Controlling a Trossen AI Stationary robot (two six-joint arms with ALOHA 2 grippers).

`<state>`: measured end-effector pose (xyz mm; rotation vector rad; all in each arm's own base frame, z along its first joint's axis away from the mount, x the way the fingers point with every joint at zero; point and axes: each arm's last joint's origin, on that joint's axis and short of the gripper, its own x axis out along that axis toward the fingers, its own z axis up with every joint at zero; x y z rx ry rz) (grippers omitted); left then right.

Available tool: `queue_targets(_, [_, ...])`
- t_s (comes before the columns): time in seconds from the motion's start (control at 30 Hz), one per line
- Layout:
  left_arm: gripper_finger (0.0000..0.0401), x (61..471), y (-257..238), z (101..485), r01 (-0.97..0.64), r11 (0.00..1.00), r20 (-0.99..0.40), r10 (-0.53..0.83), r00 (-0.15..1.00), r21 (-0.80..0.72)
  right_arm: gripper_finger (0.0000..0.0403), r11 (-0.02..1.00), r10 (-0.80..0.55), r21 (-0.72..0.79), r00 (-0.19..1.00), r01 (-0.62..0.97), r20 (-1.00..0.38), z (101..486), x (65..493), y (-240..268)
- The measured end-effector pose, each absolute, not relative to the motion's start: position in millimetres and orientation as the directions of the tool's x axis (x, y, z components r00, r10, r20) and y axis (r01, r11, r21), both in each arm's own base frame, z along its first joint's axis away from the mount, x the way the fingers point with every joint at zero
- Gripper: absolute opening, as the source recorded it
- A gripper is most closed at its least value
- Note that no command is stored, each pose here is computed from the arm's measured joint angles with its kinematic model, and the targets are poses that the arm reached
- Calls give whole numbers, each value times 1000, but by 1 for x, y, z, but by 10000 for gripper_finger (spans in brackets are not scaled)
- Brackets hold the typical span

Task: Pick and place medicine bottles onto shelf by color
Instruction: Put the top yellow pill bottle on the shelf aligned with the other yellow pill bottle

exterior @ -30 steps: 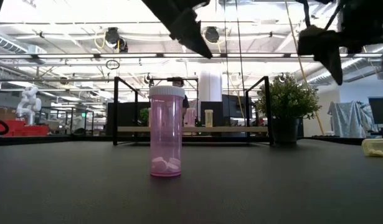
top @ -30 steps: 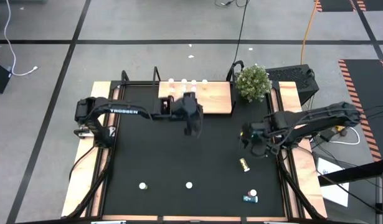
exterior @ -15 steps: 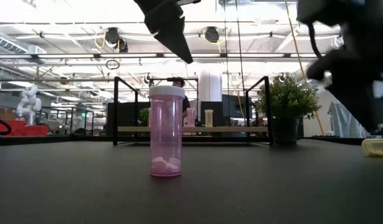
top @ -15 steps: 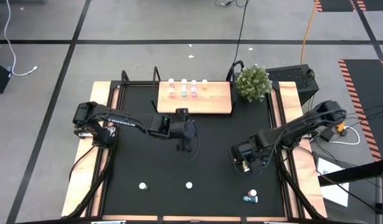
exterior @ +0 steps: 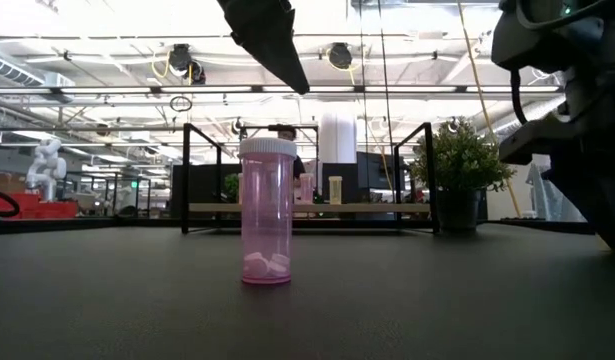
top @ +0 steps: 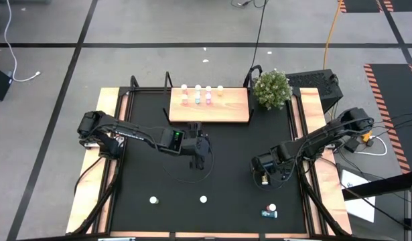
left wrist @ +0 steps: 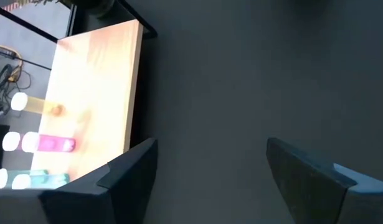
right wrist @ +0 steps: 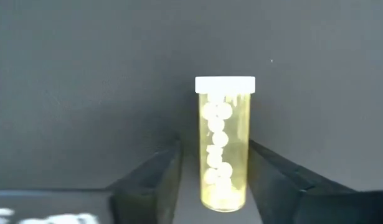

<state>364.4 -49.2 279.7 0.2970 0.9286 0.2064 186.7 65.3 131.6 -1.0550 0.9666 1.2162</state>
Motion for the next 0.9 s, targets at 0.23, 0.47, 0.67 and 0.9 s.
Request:
queue_targets(0.23, [298,366,-49,281,-67,943,-741,298,602,326,89,351,243,-52,144,-935,-959,134,189,61])
queue_targets(0.47, [298,375,-43,292,-194,956,-666,294,686,222,95,855,203,-34,394,-518,-896,148,208,51])
queue_targets(0.67, [298,381,-25,313,-208,978,-655,172,735,24,99,997,72,55,638,-47,-766,173,220,37])
queue_targets(0.9, [298,389,17,341,-203,961,-586,55,809,-190,99,957,-203,101,875,272,-439,211,236,20])
